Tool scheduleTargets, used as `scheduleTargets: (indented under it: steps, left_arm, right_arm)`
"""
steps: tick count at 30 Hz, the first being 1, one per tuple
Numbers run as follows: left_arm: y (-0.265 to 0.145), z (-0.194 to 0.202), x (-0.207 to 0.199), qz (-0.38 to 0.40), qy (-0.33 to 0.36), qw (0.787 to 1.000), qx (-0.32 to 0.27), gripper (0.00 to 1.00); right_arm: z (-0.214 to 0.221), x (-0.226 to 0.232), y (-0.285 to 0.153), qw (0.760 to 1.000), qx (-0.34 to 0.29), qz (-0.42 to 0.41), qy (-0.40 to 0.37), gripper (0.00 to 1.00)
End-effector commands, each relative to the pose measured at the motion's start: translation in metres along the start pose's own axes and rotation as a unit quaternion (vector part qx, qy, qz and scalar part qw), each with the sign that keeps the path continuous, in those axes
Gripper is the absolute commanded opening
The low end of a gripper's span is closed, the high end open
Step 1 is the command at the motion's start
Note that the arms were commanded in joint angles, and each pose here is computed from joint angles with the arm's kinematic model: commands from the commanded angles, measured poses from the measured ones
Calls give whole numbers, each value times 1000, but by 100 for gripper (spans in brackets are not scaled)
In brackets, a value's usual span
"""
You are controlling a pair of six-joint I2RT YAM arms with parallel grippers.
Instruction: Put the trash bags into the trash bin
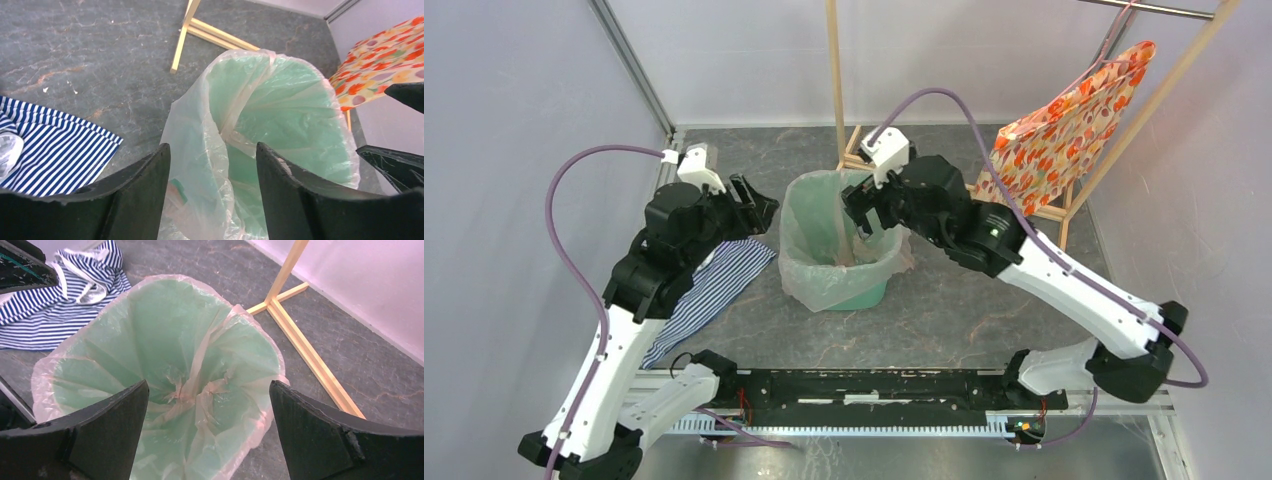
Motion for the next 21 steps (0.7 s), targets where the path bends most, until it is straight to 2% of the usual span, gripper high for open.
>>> scheduleTargets:
  steps: [1, 2, 3, 4, 12, 21]
  left_arm:
    - [-10, -27, -15, 37, 13, 998, -44, 75]
    - [-9, -27, -19, 48, 15, 998, -41, 82]
    - [-8, -26, -22, 57, 16, 998, -38, 95]
    - [-7, -25, -25, 69, 19, 997, -35, 99]
    - [1, -21, -34, 99, 47, 994, -26, 100]
    - [11, -13, -29, 88, 60, 994, -6, 100]
  right_arm:
    - [-25, -9, -24, 996, -76, 11, 53, 98]
    - [-26, -11, -30, 995, -87, 12, 57, 98]
    - [-27, -13, -34, 994, -95, 13, 61, 98]
    - [-26, -16, -38, 992, -102, 18, 66, 98]
    - [2, -38, -62, 986, -131, 59, 89, 98]
    - [18, -52, -79, 978, -158, 82, 107, 98]
Point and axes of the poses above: each gripper's point midway between its finger pads, its own y axis out along the fingers, its own x axis along the line the jaws close on, z = x × y, the point moved 2 cm from there along -y, back along the fingers, and after that the axes turned 4 degrees about y, right-handed, at the moved point
